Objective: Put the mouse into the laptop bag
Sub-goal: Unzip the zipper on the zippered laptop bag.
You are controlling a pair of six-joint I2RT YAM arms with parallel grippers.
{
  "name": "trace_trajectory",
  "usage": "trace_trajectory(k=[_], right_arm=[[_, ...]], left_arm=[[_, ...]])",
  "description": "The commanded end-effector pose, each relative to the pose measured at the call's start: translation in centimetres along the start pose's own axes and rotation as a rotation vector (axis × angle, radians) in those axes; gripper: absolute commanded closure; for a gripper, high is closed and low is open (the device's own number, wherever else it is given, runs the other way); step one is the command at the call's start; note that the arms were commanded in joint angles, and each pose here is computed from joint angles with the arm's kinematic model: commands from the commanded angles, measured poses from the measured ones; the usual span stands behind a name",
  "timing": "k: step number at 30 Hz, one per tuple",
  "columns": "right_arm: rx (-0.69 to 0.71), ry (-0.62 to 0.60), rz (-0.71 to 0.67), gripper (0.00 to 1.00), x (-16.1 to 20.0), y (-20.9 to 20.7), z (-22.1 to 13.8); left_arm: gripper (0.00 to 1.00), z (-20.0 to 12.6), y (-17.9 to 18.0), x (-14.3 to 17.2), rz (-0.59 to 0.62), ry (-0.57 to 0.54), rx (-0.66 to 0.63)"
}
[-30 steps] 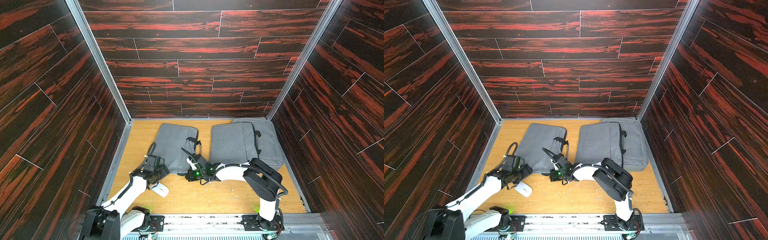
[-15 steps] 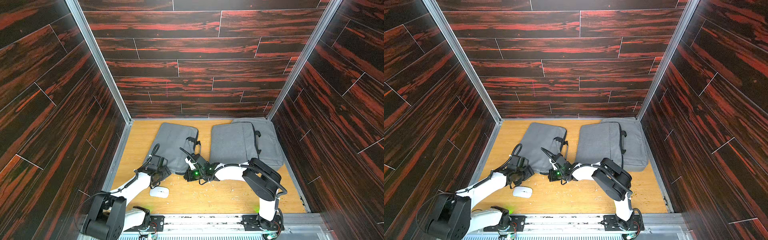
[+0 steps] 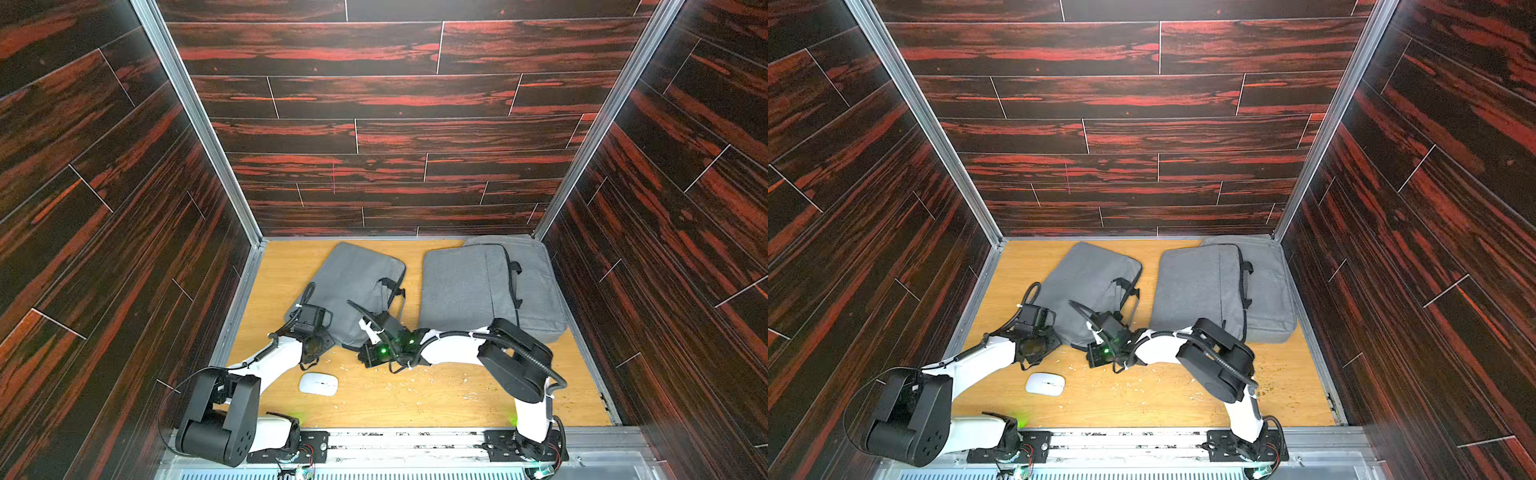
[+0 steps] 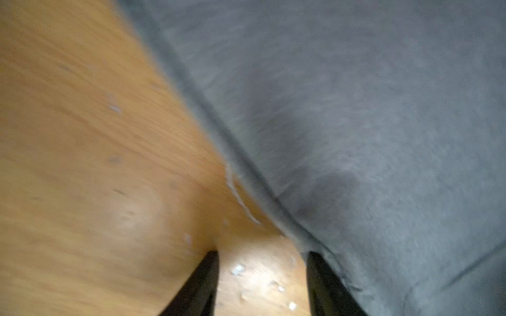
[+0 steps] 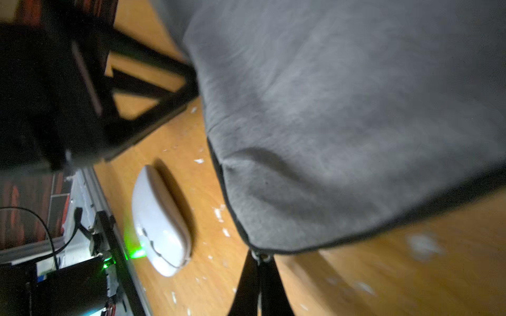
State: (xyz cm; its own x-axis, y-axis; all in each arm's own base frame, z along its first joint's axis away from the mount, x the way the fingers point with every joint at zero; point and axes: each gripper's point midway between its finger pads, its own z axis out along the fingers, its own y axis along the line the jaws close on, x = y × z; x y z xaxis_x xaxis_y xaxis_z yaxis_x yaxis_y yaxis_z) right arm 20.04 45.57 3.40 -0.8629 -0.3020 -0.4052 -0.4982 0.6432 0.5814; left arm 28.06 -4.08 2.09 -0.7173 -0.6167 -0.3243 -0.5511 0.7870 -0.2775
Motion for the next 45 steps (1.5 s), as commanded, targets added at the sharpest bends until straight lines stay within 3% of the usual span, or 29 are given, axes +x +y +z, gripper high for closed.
trace_trajectory(k=[1,5,16,29,36,45], right_arm=[[-0.03,0.113,-0.011,1.0,3.0,0.7,1.5],[0.008,0.096,-0.002,1.0,2.5,0.1,1.6],[0.008,0.087,0.008,1.0,-0.1,-0.2,3.1],[-0.063,0.048,-0.005,1.0,-0.8,1.3,2.6],[-0.091,0.024,0.001,1.0,-0.9,1.5,2.5],[-0.039,0.023,0.005,1.0,-1.4,1.0,2.7]], left_arm=[[0.35,-0.5,0.9,-1.7,-0.001,-0.046,-0.038],[0.32,-1.6,0.7,-1.9,0.007,-0.045,-0.022],[0.31,-4.2,-0.5,0.5,-0.106,-0.051,0.214],[0.32,-0.8,-0.9,0.5,-0.076,0.012,0.152],[0.32,-1.8,-1.8,0.1,-0.104,-0.014,0.215],[0.28,-2.6,-2.5,0.7,-0.052,-0.051,0.215]])
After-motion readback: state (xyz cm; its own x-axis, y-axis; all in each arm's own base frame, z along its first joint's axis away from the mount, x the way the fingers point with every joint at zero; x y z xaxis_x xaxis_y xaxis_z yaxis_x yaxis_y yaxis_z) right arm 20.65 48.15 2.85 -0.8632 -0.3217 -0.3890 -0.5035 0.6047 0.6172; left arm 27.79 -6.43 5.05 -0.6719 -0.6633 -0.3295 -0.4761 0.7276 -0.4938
